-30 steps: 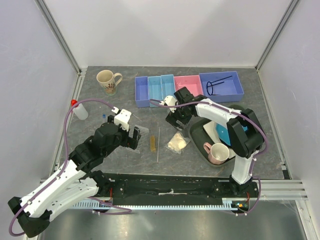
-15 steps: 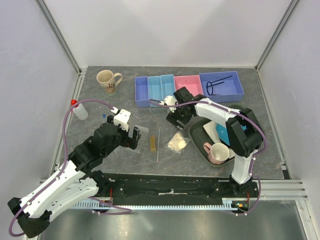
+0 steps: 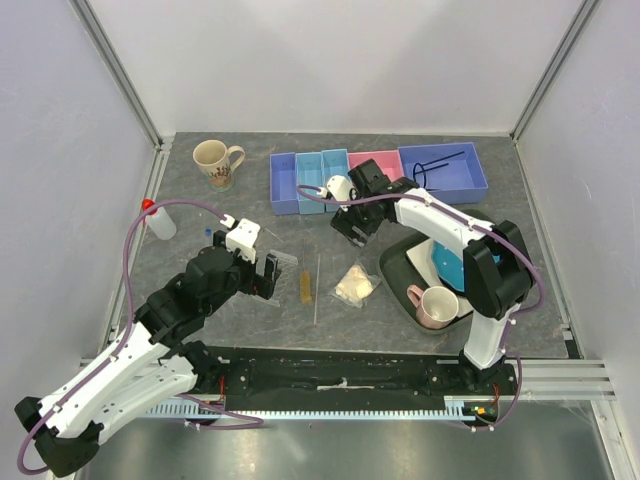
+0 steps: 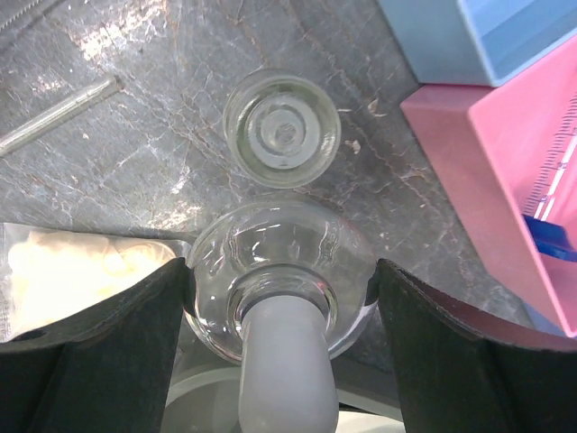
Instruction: Organize the chemistry lab equipment
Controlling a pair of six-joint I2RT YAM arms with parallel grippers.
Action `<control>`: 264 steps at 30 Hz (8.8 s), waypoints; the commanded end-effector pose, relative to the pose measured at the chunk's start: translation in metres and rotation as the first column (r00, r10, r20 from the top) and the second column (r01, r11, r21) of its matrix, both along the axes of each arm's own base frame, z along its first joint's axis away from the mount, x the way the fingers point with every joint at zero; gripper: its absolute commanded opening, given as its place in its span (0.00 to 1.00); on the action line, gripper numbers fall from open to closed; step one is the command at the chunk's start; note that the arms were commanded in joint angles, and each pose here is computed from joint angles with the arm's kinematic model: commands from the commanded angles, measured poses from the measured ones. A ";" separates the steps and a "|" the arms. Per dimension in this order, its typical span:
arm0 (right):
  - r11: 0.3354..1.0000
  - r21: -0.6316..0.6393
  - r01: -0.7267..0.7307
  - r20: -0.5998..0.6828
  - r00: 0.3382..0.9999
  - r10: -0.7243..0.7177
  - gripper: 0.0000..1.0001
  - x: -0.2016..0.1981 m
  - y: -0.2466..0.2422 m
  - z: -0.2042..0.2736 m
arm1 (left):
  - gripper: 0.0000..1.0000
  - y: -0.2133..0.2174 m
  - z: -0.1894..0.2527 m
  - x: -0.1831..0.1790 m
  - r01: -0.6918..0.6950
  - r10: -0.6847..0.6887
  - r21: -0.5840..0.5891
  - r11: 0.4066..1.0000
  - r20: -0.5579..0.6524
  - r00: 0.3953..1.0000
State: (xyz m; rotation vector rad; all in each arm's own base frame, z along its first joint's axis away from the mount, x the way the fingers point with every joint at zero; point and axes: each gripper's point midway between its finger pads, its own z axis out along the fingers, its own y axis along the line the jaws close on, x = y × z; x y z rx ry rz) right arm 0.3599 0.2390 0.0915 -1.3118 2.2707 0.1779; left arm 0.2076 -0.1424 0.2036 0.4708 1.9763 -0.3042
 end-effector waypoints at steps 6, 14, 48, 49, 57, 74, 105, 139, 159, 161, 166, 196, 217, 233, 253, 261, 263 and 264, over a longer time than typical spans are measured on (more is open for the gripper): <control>0.997 0.070 0.016 0.152 0.988 -0.026 0.32 0.030 -0.001 0.074 | 0.98 -0.004 0.012 0.004 0.021 -0.020 -0.017 1.000 0.054 0.998; 0.996 0.088 0.021 0.244 0.969 -0.042 0.32 0.058 -0.001 0.116 | 0.98 -0.003 0.012 0.004 0.018 -0.017 -0.016 1.000 0.054 0.998; 0.992 0.112 -0.064 0.308 0.951 0.027 0.36 0.186 0.059 0.063 | 0.98 0.000 0.009 0.008 -0.015 0.015 -0.002 1.000 0.052 0.999; 0.992 0.108 -0.069 0.311 0.950 0.032 0.36 0.187 0.059 0.062 | 0.98 0.001 0.010 0.008 -0.015 0.015 -0.004 1.000 0.055 0.998; 0.994 0.063 -0.091 0.341 0.938 0.065 0.42 0.201 0.060 0.041 | 0.98 0.001 0.010 0.008 -0.018 0.018 -0.002 1.000 0.054 0.998; 0.989 0.037 -0.144 0.374 0.920 0.120 0.84 0.212 0.066 0.027 | 0.98 0.001 0.010 0.009 -0.018 0.018 -0.002 1.000 0.052 0.998; 0.968 0.126 -0.218 0.434 0.889 0.143 0.98 0.169 0.085 0.114 | 0.98 0.001 0.015 0.005 -0.002 0.004 -0.023 1.000 0.069 0.998; 0.978 0.098 -0.184 0.385 0.913 0.133 0.98 0.148 0.055 0.103 | 0.98 0.000 0.022 0.000 0.013 -0.008 -0.061 0.998 0.082 0.997; 0.980 -0.006 -0.198 0.385 0.904 0.185 0.98 0.189 0.065 0.043 | 0.98 0.000 0.014 0.005 -0.004 0.006 -0.028 1.000 0.065 0.998; 0.980 -0.008 -0.198 0.385 0.904 0.186 0.98 0.190 0.065 0.041 | 0.98 0.001 0.015 0.005 -0.005 0.007 -0.027 1.000 0.065 0.998; 0.980 -0.009 -0.198 0.383 0.905 0.186 0.98 0.195 0.068 0.033 | 0.98 0.001 0.014 0.005 -0.005 0.007 -0.026 1.000 0.064 0.998; 0.987 0.027 -0.157 0.517 0.848 0.120 0.49 0.216 0.066 0.078 | 0.98 0.005 0.018 0.004 -0.022 0.025 -0.037 0.999 0.083 0.996; 0.992 0.009 -0.122 0.543 0.834 0.098 0.79 0.239 0.071 0.054 | 0.98 0.006 0.018 0.005 -0.026 0.029 -0.036 0.999 0.082 0.996; 0.980 0.150 -0.131 0.579 0.815 0.020 0.98 0.217 0.076 0.128 | 0.98 0.005 0.020 0.003 -0.019 0.023 -0.046 0.999 0.085 0.996; 0.935 0.289 -0.205 0.477 0.878 0.045 0.98 0.120 0.067 0.168 | 0.98 0.004 0.016 0.006 -0.027 0.029 -0.036 0.999 0.072 0.997; 0.904 0.388 -0.179 0.396 0.918 0.012 0.98 0.084 0.053 0.175 | 0.98 -0.001 0.022 0.004 -0.021 0.026 -0.082 0.996 0.061 0.998; 0.884 0.441 -0.153 0.327 0.945 0.000 0.98 0.073 0.043 0.166 | 0.99 -0.008 0.024 0.003 -0.011 0.017 -0.122 0.992 0.045 0.999; 0.872 0.463 -0.157 0.323 0.947 -0.001 0.98 0.067 0.038 0.174 | 1.00 -0.011 0.026 0.003 -0.004 0.010 -0.138 0.990 0.040 0.999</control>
